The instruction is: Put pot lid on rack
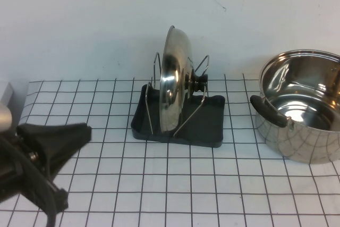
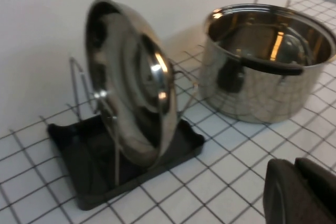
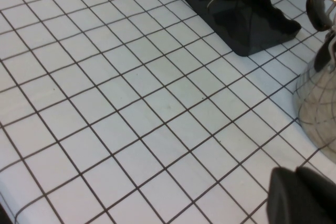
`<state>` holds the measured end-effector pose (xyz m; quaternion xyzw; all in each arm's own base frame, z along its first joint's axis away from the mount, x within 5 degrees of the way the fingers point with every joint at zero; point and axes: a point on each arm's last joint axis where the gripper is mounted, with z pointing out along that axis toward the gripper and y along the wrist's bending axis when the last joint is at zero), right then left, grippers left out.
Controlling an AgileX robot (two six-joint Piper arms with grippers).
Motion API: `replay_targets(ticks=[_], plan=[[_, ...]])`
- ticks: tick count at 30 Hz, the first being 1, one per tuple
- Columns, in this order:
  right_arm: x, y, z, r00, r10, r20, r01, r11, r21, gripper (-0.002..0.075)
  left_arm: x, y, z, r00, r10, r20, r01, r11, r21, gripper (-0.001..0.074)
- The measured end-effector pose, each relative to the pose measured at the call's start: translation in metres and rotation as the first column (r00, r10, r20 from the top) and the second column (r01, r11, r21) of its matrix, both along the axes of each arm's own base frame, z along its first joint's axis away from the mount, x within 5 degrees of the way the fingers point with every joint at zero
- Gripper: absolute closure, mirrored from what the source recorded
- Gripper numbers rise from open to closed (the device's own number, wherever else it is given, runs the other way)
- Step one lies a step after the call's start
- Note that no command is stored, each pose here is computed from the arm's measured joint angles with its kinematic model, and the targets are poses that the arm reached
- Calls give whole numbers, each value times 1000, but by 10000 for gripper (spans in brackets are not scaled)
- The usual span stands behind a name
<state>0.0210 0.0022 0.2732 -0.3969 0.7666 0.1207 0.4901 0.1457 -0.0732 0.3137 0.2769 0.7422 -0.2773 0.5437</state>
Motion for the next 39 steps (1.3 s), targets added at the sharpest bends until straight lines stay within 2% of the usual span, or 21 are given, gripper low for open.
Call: replay_targets(ticks=[5,9,19,29,32,35,39], plan=[[0,0,0,1000,0,2,0,1000,3,722,-10,-8,0,990,-139,-34,139,990,-26,736],[0,0,0,1000,0,2,0,1000,3,722,-15,-11,0,979,-200,-47,199,979,-36,736],[0,0,0,1000,0,2,0,1000,3,722,-27,-11,7,976,-218,4,218,975,-33,736],[0,0,0,1000,0,2,0,1000,3,723,-75,-7,30,949,-222,223,229,973,-6,736],[0,0,0,1000,0,2,0,1000,3,724,-87,-3,36,941,-168,293,180,983,-16,736],[0,0,0,1000,0,2,0,1000,3,724,-93,5,41,935,-32,354,74,992,-104,736],[0,0,0,1000,0,2,0,1000,3,724,-103,17,37,904,151,401,-61,972,-228,736]])
